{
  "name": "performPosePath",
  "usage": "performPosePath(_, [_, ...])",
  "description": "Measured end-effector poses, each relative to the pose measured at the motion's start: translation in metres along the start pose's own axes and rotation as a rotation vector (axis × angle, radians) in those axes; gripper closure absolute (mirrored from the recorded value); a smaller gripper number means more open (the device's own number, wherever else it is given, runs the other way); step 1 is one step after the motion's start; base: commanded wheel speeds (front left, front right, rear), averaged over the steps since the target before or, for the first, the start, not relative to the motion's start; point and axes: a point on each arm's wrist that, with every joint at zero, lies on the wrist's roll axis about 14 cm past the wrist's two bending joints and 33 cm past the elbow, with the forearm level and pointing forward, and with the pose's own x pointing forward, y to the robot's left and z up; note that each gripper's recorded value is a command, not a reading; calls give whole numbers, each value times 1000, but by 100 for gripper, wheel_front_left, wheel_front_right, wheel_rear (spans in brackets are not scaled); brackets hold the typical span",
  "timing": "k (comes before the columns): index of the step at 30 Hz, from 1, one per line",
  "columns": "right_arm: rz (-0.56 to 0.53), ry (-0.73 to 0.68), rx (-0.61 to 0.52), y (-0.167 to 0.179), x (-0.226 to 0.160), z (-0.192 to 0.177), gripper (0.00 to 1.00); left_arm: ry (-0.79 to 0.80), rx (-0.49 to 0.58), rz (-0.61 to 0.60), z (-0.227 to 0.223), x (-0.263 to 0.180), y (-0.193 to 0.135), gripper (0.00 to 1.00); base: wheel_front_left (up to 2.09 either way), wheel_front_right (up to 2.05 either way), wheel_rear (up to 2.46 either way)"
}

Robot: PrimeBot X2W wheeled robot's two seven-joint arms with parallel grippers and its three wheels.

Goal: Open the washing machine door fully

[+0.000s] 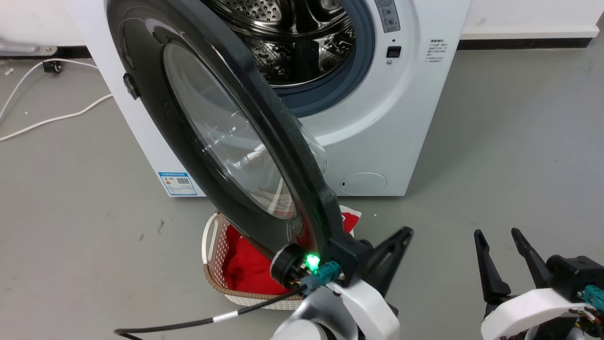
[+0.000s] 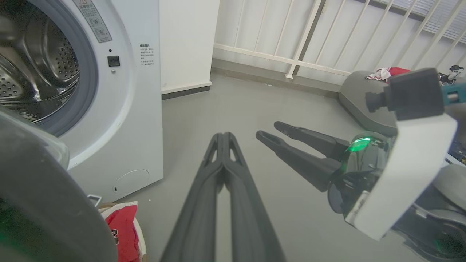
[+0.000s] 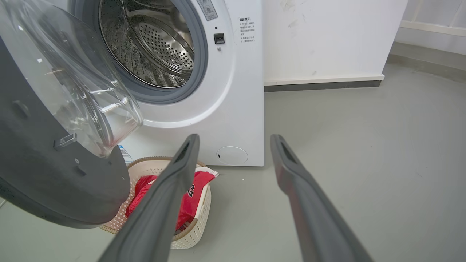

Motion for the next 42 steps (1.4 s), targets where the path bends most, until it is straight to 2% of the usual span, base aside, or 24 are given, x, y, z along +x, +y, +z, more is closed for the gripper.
performPosePath(8, [-8,21,13,-3,3,-8,0,15,18,144,-9,4,42,100,0,0,0])
performPosePath(16, [0,27,30,0,6,-10,0,17,11,228,-12,-1,64,100,0,0,0])
performPosePath(42, [95,48,28,31,18,-13,0,13,21,392,-19,-61,84,100,0,0,0])
